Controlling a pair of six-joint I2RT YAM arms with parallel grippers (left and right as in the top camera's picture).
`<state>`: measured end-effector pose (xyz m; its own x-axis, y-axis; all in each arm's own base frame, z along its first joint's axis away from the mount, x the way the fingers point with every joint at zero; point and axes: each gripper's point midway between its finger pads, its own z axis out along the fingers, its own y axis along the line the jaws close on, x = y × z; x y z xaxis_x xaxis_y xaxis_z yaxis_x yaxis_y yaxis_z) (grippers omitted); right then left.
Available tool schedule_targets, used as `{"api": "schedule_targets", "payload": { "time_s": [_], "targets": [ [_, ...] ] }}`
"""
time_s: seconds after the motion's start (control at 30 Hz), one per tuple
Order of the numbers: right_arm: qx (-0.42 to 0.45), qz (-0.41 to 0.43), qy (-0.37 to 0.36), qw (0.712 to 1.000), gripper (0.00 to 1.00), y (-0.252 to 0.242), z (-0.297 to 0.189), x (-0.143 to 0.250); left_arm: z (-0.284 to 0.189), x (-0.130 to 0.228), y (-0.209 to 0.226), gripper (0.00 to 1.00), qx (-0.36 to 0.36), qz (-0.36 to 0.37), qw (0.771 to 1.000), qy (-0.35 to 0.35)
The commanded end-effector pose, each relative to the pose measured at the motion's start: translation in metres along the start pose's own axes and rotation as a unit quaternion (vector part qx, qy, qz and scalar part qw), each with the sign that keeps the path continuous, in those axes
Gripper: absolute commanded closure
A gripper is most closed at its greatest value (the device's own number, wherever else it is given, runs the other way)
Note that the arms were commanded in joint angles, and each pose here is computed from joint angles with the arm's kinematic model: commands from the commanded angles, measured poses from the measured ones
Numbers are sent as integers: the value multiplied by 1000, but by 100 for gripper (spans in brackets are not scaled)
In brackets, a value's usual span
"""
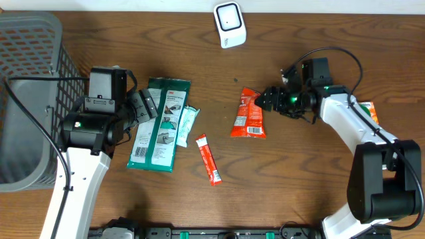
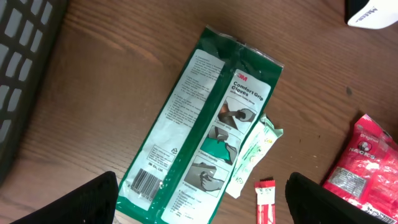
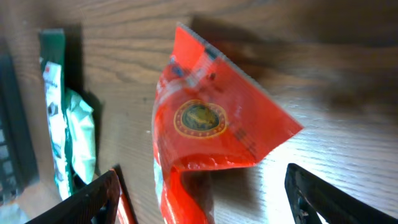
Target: Scan the item barcode
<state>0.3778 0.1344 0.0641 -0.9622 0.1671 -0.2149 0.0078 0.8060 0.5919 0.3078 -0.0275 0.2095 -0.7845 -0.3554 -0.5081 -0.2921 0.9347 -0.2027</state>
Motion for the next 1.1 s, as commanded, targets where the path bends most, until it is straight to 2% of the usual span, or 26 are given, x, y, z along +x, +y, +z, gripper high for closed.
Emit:
{"api": "schedule_targets", "payload": {
  "time_s": [0.0,0.13,0.27,0.4,0.57,0.7,0.73,0.9,1.07],
  "targets": [
    [-46,-10,18,999,19,14,7,16,-2,-5,1,14,-4,-4,1000,-8],
    [-59,-8,11,998,19,10,19,25,-2,-5,1,13,-4,-4,1000,-8],
    [-75,-10,-28,997,20,6,28,22,-2,-5,1,13,-4,-4,1000,-8],
    [-89,-6,-55,994,17,3,34,21,-2,-5,1,14,-4,-4,1000,-8],
    [-96,-16,-56,994,18,7,41,25,-2,-5,1,13,-4,-4,1000,-8],
    [-100,-31,-54,993,26,16,47,28,-2,-5,1,13,-4,-4,1000,-8],
    [-98,-34,-56,993,32,16,48,28,-2,-5,1,13,-4,-4,1000,-8],
    [-97,-37,-60,993,49,17,48,26,-2,-5,1,13,-4,-4,1000,-8],
    [-97,-38,-59,993,56,17,48,26,-2,-5,1,13,-4,-4,1000,-8]
  ]
}}
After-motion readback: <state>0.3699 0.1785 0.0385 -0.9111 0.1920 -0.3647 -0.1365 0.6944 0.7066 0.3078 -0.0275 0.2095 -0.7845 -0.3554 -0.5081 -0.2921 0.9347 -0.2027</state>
